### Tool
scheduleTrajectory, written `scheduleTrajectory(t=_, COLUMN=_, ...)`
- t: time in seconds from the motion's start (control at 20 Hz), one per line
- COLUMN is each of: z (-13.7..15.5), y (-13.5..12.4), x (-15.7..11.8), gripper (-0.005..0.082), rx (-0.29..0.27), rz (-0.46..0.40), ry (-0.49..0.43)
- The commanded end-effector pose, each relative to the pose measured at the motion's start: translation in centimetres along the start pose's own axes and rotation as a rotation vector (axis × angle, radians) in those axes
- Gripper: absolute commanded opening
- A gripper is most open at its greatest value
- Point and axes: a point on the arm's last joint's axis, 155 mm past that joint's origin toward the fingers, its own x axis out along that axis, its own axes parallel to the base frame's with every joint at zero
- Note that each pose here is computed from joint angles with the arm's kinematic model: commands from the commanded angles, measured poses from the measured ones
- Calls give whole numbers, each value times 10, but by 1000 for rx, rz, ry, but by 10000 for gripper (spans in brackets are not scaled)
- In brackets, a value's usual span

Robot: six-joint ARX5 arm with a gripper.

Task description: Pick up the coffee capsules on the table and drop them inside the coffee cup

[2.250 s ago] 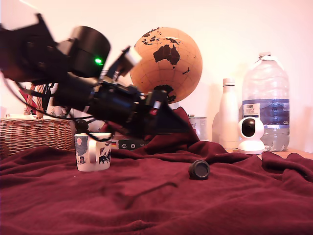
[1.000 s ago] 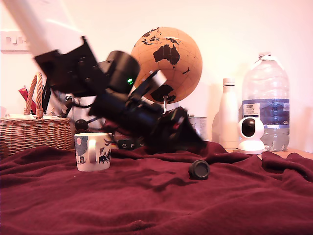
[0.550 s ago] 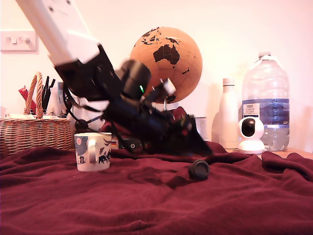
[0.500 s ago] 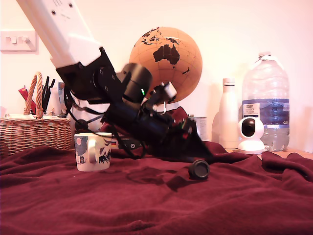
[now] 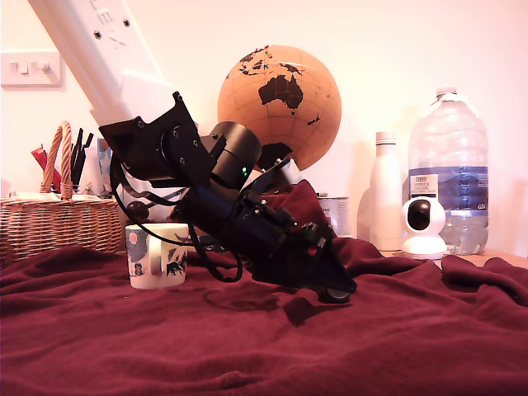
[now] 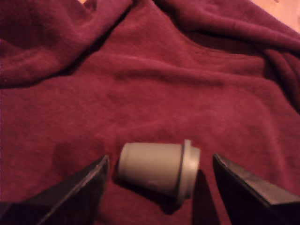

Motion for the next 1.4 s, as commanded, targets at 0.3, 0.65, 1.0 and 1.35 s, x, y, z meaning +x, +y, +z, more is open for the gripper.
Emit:
scheduleTrajectory(t=0.3, z=-9, y=1, x=9, gripper=618, rx=31, rz=2, ry=8)
scheduleTrajectory(t=0.65, z=-9, y=0, x=9, gripper=283, rx=31, rz=1, ry=10)
scheduleTrajectory(t=1.0, z=-9, y=1, x=8, gripper=283, rx=29, rz=1, ry=11)
scheduleTrajectory(t=1.35, z=-2, y=-4, x=-4, gripper=283, rx=15, rz=0, ry=32)
